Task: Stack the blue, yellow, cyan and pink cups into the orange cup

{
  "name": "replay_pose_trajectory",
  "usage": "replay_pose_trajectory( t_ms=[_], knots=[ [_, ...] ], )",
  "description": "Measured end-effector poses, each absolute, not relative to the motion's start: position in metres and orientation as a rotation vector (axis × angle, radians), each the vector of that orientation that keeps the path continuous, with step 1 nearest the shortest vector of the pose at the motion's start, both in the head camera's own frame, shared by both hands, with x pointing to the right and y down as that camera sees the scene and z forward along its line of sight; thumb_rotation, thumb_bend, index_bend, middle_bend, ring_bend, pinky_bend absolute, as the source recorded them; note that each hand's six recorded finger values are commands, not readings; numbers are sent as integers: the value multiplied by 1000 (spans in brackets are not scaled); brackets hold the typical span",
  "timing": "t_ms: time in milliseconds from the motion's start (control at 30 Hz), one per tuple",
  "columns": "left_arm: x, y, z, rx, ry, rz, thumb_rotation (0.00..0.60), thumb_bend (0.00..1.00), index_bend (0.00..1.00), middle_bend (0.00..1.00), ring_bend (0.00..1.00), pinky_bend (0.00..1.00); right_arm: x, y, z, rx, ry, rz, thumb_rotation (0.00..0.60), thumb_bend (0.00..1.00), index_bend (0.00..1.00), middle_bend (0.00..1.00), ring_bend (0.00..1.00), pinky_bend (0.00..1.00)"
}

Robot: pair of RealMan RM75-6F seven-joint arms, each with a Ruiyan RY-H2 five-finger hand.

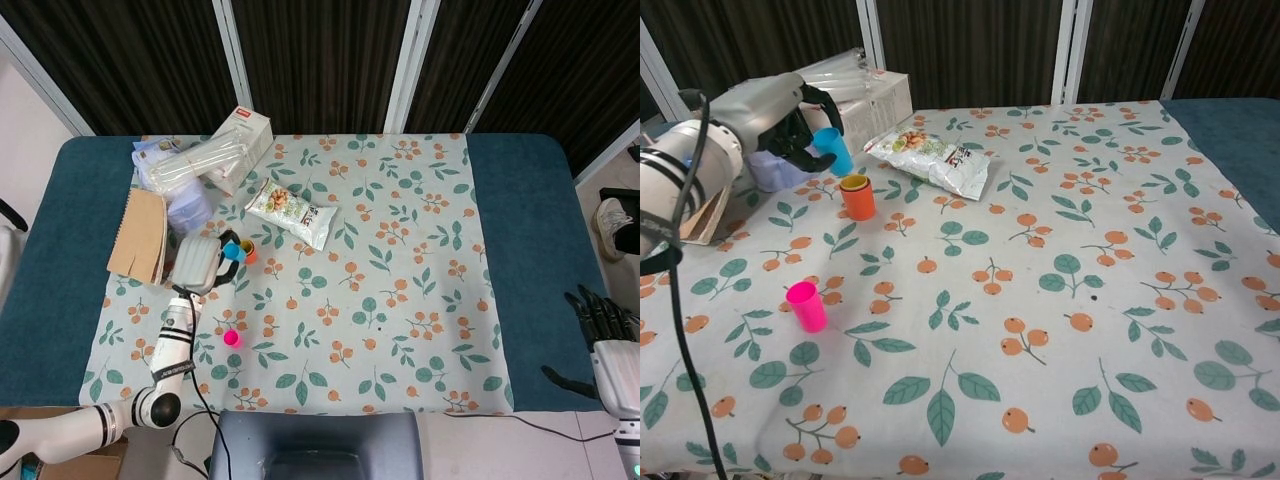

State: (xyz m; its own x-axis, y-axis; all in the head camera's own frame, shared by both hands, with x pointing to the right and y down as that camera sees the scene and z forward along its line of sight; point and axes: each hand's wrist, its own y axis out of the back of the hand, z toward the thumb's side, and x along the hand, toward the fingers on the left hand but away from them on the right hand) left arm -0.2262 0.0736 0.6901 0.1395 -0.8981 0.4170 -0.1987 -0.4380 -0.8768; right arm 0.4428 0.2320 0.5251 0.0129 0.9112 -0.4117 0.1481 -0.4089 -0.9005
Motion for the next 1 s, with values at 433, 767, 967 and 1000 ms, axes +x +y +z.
replay_pose_trajectory(
  t_ms=[433,767,967,1000],
  knots=[
    [-215,50,724,-1673,1088,-1424,600,355,515,1000,1000,1000,447,228,527,-1615,-1108,1476,600,175,0,0,0,0],
    [-208,58,732,-1671,1045,-1425,600,357,516,1000,1000,1000,447,228,525,-1611,-1115,1473,600,175,0,0,0,0],
    [-211,62,739,-1666,1021,-1446,600,365,410,1000,1000,1000,449,228,523,-1609,-1124,1469,600,175,0,0,0,0],
    [-212,62,740,-1669,1017,-1449,600,365,332,1000,1000,1000,448,228,523,-1609,-1124,1468,600,175,0,0,0,0]
  ],
)
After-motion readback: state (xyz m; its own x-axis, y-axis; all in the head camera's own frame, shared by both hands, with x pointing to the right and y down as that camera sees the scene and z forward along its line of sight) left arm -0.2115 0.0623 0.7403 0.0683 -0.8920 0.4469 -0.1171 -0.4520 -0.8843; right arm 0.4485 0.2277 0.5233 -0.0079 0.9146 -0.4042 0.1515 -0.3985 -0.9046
